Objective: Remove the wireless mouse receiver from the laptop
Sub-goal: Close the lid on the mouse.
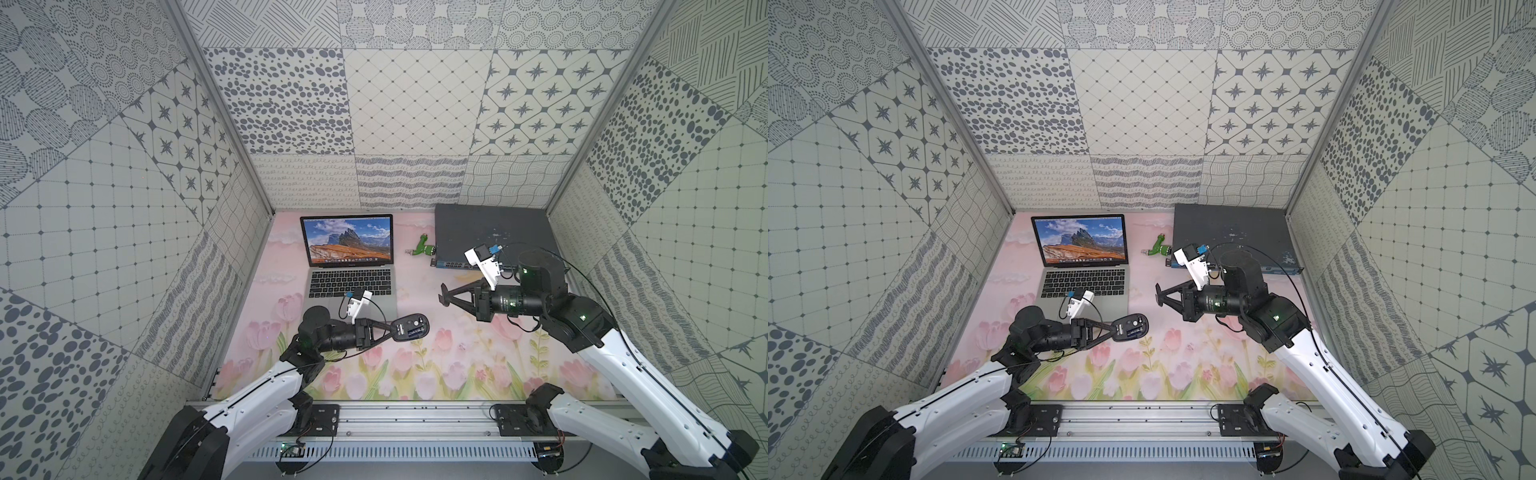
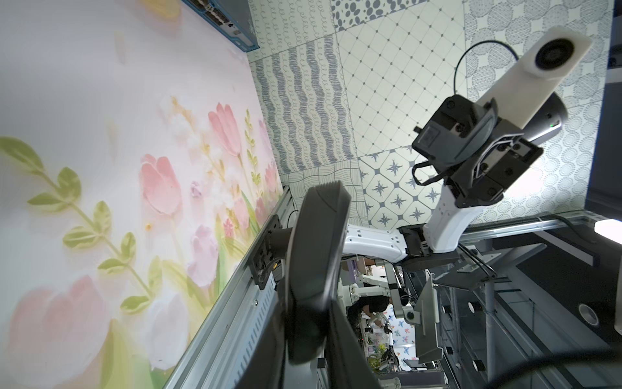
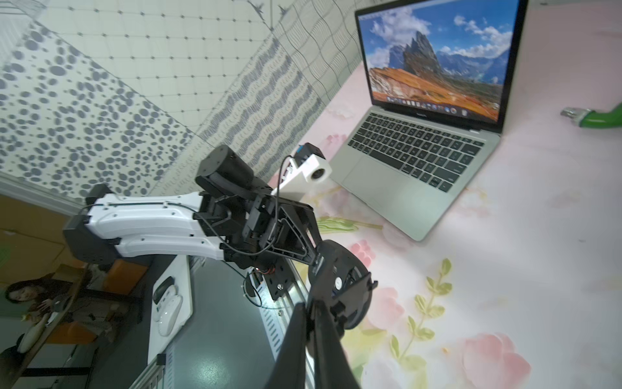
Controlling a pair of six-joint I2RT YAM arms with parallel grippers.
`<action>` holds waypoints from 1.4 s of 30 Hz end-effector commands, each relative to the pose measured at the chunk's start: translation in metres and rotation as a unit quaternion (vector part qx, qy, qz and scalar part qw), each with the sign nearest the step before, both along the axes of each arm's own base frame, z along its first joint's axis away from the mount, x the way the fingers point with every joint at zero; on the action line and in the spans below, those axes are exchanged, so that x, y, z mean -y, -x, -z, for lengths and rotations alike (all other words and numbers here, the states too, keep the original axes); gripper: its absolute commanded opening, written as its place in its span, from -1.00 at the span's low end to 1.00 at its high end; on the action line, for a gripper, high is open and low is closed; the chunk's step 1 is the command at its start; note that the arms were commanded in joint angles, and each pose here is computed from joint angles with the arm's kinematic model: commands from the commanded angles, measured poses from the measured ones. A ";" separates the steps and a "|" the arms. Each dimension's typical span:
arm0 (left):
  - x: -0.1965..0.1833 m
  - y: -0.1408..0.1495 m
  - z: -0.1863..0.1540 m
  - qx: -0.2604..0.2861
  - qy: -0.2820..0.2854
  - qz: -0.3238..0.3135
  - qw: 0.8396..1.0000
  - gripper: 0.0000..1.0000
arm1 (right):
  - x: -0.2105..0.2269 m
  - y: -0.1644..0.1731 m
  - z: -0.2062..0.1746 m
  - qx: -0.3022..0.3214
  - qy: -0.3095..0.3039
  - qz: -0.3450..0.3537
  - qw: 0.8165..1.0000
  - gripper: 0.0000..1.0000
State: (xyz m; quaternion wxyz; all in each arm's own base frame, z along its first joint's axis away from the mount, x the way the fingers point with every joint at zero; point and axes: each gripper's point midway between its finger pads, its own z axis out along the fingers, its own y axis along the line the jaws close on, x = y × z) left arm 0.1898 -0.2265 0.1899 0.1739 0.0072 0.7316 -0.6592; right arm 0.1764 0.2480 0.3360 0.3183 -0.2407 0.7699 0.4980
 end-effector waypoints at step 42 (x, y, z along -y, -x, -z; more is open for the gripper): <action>0.000 0.020 -0.057 0.045 0.076 0.054 0.995 -0.90 | -0.025 0.046 -0.001 -0.184 -0.223 -0.112 0.951 -1.00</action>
